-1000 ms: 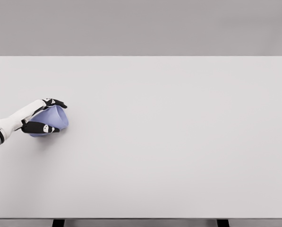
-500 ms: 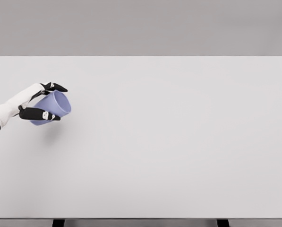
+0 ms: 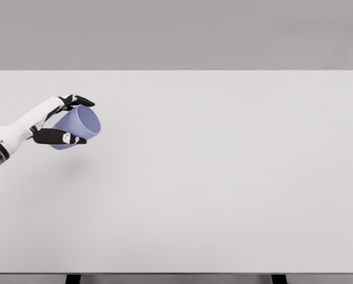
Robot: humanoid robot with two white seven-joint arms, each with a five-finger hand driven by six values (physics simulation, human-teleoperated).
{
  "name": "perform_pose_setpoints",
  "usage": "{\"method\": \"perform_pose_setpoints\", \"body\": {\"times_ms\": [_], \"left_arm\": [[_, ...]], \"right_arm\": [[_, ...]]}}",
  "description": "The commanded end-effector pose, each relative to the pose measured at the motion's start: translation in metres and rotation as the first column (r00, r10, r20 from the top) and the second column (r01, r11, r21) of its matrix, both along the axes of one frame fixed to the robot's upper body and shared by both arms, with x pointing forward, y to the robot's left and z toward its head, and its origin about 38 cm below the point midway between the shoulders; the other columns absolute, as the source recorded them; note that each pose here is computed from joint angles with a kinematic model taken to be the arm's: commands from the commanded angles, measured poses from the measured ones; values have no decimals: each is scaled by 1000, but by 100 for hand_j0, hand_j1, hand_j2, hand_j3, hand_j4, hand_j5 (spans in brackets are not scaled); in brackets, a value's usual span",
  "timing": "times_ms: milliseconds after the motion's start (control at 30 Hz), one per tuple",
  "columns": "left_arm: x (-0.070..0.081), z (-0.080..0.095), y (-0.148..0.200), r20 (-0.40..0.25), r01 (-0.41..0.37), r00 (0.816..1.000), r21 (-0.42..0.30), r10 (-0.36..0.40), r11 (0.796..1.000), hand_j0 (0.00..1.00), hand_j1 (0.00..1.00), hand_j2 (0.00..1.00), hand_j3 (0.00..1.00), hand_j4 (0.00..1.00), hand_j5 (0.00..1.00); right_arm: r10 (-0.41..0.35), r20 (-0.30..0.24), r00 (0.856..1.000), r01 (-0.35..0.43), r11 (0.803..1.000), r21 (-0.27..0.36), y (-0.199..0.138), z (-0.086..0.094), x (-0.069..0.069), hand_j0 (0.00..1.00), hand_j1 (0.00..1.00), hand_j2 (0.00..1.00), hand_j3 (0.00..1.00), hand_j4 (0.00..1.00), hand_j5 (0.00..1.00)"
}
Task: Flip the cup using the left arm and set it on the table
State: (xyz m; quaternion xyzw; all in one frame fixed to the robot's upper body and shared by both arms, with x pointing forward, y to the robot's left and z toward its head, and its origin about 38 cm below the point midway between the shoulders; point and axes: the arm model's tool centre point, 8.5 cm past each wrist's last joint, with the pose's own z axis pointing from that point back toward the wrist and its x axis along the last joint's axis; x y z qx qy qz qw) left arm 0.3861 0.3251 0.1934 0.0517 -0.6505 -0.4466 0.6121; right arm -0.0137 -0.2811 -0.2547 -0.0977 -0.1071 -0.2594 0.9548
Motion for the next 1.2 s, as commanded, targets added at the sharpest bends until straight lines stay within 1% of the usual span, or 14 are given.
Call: {"method": "perform_pose_setpoints", "body": {"times_ms": [0,67,233,267,500,633,767,900,1000,1033,1167], "left_arm": [[1,0,-6,9,14,1000,-27,-13,1000,71,71,71,71,71,71],[1,-2,-9,8,15,1000,-36,-15,999,71,71,71,71,71,71],[5,-2,-25,38,41,999,-108,-37,993,71,71,71,71,71,71],[6,-2,-25,39,40,999,-109,-36,993,71,71,71,71,71,71],[11,-9,-45,41,50,998,-182,-44,982,71,71,71,71,71,71],[12,-8,-54,48,58,998,-210,-49,976,72,72,72,72,72,72],[14,-6,-65,71,76,996,-251,-59,965,72,72,72,72,72,72],[14,-9,-79,73,91,995,-291,-73,952,72,72,72,72,72,72],[16,-16,-88,66,90,995,-314,-72,945,72,72,72,72,72,72],[17,-17,-92,74,99,994,-328,-79,939,72,72,72,72,72,72],[18,-22,-105,70,107,994,-361,-87,926,72,72,72,72,72,72]], "right_arm": [[-2,0,1000,2,1000,0,0,0,0,100,100,100,100,100,100],[0,0,1000,0,1000,0,0,0,0,100,100,100,100,100,100],[-2,0,1000,2,1000,0,0,0,0,100,100,100,100,100,100],[0,0,1000,0,1000,0,0,0,0,100,100,100,100,100,100],[0,0,1000,0,1000,0,0,0,0,100,100,100,100,100,100],[-2,0,1000,2,1000,0,0,0,0,100,100,100,100,100,100],[0,0,1000,0,1000,0,0,0,0,100,100,100,100,100,100],[0,0,1000,0,1000,0,0,0,0,100,100,100,100,100,100],[0,0,1000,0,1000,0,0,0,0,100,100,100,100,100,100],[-2,0,1000,2,1000,0,0,0,0,100,100,100,100,100,100],[0,0,1000,0,1000,0,0,0,0,100,100,100,100,100,100]]}}
